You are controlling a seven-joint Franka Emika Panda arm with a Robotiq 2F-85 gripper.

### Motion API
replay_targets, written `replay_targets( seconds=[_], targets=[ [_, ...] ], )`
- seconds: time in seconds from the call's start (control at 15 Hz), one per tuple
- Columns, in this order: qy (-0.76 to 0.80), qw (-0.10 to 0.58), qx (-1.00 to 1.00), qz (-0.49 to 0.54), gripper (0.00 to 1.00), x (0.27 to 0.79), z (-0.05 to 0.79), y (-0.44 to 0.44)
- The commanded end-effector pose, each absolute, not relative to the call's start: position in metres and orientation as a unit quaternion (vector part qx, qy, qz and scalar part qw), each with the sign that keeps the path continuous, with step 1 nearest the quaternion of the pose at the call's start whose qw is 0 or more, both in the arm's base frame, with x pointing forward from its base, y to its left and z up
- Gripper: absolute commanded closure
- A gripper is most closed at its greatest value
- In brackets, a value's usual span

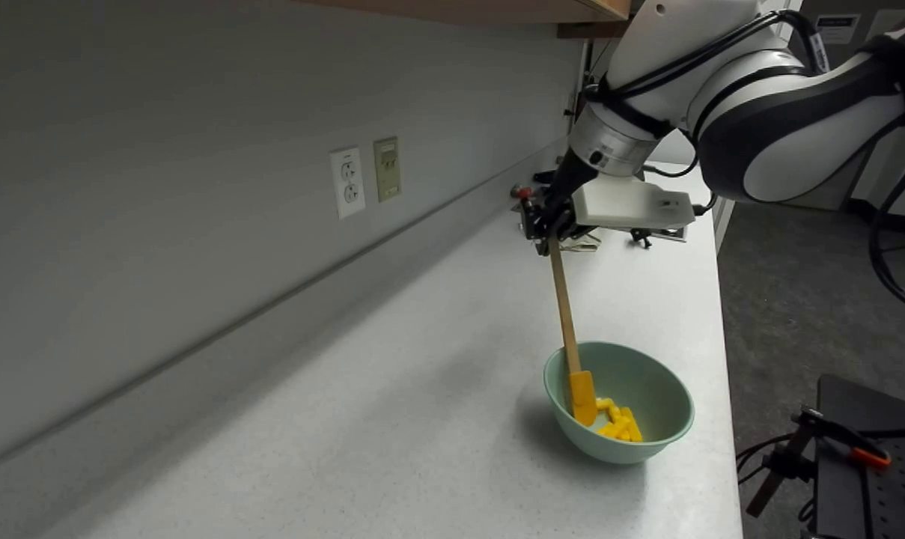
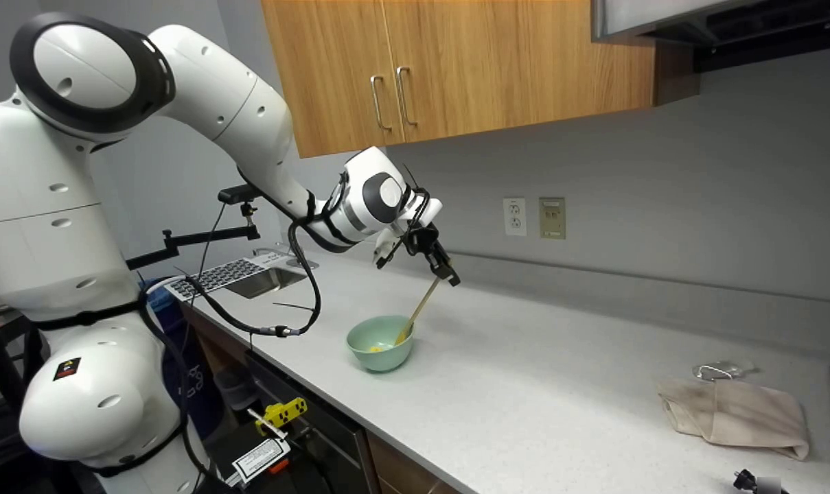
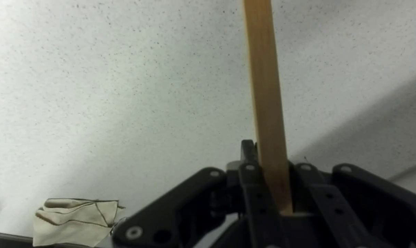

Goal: Stir the bowl

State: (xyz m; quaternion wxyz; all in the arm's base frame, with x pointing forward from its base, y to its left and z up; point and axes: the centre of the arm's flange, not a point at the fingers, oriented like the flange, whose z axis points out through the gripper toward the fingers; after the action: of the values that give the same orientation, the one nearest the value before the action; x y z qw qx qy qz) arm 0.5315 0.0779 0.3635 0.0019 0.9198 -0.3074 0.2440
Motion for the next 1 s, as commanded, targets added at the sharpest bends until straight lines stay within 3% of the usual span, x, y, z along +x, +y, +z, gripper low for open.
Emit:
replay_targets(
  seconds=[0.0, 0.67, 0.93],
  targets=[
    [-0.297, -0.010, 0.929, 0.220, 0.98, 0.528, 0.369, 0.077],
    [-0.252, 0.136, 0.908, 0.307, 0.98, 0.524, 0.373, 0.078],
    [-0.256, 0.144, 0.898, 0.329, 0.98, 0.525, 0.379, 0.079]
  ],
)
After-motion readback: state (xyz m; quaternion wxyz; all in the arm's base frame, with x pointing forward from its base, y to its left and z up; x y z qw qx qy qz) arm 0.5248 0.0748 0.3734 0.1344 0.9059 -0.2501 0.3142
